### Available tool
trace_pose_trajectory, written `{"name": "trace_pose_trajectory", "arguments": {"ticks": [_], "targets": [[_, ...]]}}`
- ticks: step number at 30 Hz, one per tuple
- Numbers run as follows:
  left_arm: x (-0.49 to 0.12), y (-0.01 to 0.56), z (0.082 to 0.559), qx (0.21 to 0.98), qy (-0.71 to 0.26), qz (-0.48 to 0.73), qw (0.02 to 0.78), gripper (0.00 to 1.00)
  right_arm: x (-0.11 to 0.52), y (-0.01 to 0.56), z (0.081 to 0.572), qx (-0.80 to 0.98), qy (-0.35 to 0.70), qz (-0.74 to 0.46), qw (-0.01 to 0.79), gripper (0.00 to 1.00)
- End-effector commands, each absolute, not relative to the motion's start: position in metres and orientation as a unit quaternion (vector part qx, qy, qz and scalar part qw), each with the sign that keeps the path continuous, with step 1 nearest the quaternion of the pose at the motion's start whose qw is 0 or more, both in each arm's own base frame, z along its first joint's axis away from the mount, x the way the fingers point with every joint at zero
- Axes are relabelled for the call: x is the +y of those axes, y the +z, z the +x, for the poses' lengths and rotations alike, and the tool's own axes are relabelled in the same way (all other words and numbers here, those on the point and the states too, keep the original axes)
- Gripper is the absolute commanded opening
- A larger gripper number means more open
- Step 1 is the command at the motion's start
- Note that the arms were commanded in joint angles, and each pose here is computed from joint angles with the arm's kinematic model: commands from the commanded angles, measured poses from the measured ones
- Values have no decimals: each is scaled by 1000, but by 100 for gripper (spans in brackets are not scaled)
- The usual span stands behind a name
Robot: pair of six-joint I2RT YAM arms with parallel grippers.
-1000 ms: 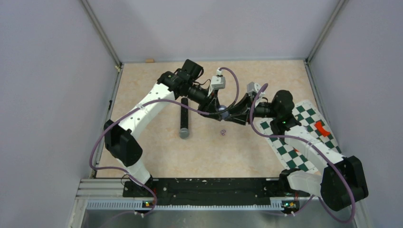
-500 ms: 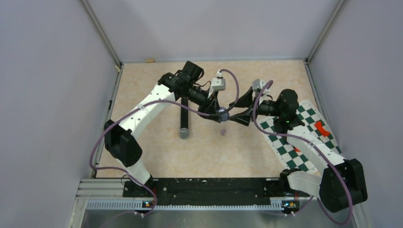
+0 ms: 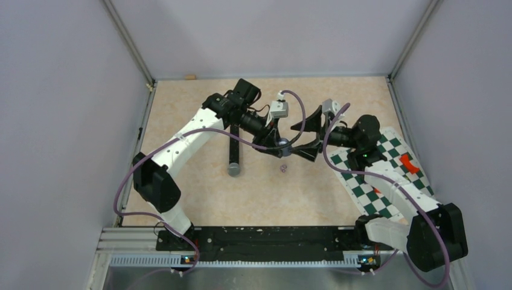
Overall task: Insert the wireless bluetooth earbuds into the charging case
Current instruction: Pass from the right arm to the left, then open the charging case to the charging case.
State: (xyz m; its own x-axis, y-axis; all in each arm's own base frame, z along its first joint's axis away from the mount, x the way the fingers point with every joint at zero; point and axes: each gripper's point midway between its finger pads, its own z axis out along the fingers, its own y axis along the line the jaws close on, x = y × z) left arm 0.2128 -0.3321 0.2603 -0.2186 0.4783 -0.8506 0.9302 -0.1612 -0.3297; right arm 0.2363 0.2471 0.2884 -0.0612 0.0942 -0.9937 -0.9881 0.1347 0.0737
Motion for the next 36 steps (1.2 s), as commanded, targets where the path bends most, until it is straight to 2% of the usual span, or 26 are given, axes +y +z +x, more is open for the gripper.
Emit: {"name": "trace_pose_trajectory", "arguments": {"ticks": [1,3,10,20,28,36], "targets": [[-333,275,209,588,-495,591,245,0,254,286,242,525,485,-428,553,90],[-333,274,208,588,-494,592,244,0,255,285,246,533,480,-421,556,94],[-333,275,207,587,-494,592,245,0,245,290,270,554,424,-393,598,98],[-332,277,205,585,-496,592,247,0,212,326,276,537,373,-374,658,99],[-333,276,206,586,-495,592,246,0,217,339,247,500,396,-415,649,99],[-338,274,207,587,-499,592,236,0,243,310,238,505,456,-432,592,99]]}}
